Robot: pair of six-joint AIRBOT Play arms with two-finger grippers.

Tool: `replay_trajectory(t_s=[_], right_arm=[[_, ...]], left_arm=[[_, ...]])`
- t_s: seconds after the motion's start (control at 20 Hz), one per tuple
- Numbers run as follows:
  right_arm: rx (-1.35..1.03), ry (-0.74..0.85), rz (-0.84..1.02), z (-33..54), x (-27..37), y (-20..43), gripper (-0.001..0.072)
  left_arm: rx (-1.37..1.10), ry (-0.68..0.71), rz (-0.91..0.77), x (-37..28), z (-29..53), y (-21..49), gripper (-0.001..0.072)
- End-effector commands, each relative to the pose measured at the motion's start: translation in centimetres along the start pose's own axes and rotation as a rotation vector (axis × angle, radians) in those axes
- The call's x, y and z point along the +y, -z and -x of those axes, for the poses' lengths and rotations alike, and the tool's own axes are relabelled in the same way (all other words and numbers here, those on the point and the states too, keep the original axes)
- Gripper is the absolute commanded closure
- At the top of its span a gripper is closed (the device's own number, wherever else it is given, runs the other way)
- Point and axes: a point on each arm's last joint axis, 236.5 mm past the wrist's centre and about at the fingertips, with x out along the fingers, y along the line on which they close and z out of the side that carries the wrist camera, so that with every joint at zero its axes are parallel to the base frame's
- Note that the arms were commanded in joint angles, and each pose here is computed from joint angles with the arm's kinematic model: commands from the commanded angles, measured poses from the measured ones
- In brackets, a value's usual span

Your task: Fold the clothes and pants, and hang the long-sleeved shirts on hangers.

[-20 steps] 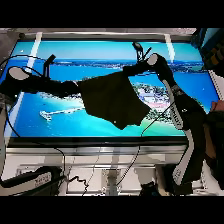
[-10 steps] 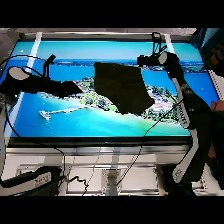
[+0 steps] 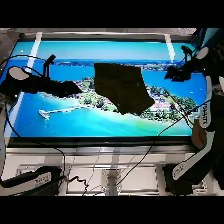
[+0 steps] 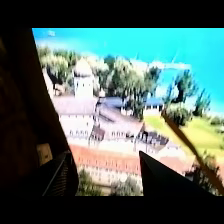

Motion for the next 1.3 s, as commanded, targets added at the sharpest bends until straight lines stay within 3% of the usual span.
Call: replay_trajectory(t_s=[0.0, 0.5, 0.6, 0.8, 1.05, 1.25], right_arm=[[0.289, -0.243, -0.071, 1.9, 2.2, 7.3, 0.0206], [0.423, -0.231, -0.051, -4.6, 7.9, 11.8, 0.0172], [0.391, -0.157, -0.075, -5.8, 8.2, 11.2, 0.0074], [0.428, 0.092, -0.132, -6.2, 4.5, 12.3, 0.0075], [0.423, 0.13, -0.247, -6.3, 4.1, 12.4, 0.0092], [0.381, 0.074, -0.264, -7.3, 5.5, 11.3, 0.0097]], left_arm=[[0.0, 0.0, 0.0, 0.0, 0.0, 0.0, 0.0195], [-0.011, -0.004, -0.001, 0.1, 0.0, -0.3, 0.0195], [-0.018, -0.007, 0.0, 0.1, 0.0, -0.4, 0.0195], [-0.018, -0.006, -0.001, 0.1, 0.0, -0.4, 0.0196], [-0.019, -0.007, -0.001, 0.2, 0.0, -0.4, 0.0196], [-0.019, -0.007, -0.005, 0.2, 0.0, -0.4, 0.0195]])
